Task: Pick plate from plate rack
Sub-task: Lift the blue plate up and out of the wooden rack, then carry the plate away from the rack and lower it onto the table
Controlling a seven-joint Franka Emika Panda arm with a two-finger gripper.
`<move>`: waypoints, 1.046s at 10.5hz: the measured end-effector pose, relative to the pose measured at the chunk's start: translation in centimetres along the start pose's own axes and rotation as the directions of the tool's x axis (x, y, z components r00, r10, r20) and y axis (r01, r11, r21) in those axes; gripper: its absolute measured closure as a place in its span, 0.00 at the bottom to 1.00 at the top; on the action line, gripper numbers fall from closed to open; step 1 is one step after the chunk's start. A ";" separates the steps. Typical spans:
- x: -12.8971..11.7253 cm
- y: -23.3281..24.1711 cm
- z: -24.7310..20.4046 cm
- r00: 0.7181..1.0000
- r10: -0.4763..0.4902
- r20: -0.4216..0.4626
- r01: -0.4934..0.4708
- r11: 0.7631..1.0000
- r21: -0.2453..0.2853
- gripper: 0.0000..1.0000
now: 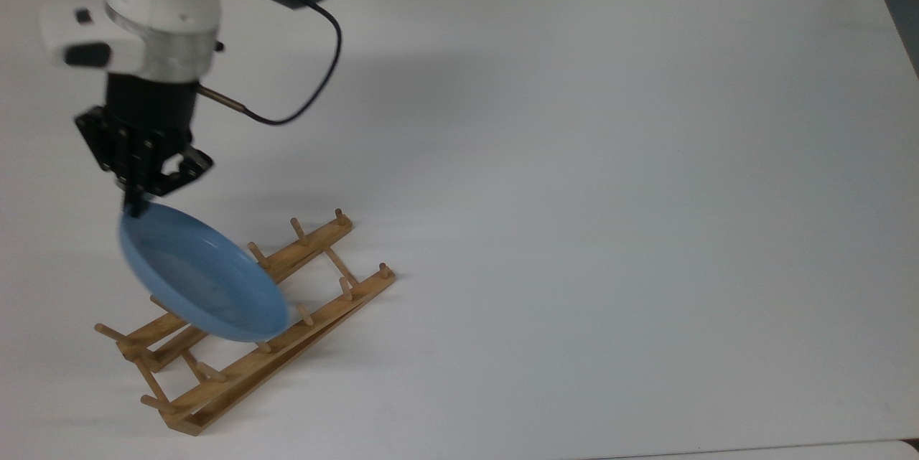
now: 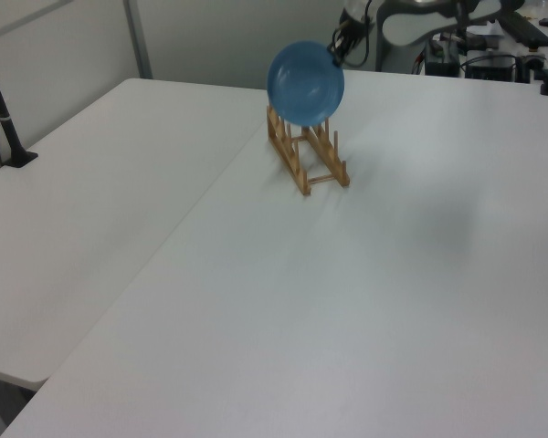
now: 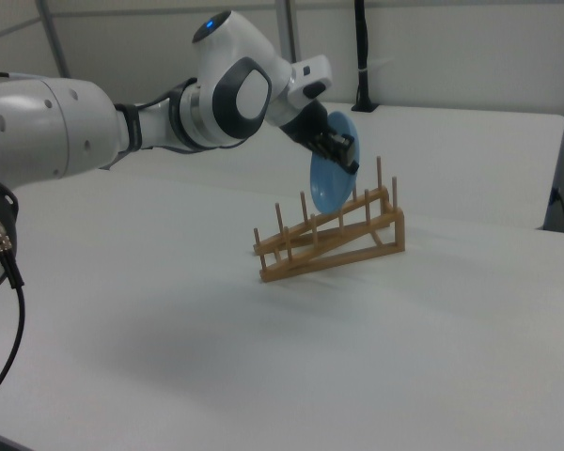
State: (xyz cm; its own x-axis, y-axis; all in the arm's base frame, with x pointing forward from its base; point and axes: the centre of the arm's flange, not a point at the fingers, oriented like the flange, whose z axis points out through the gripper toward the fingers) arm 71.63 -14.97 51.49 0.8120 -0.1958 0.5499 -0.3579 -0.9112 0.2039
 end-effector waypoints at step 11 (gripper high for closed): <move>-5.8 -2.8 -2.1 0.864 -0.193 0.464 0.038 0.946 0.323 0.96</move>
State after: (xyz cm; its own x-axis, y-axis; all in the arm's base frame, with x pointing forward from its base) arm 66.92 -10.48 49.42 0.9851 -0.1613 0.0597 -0.1586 -0.9862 -0.0477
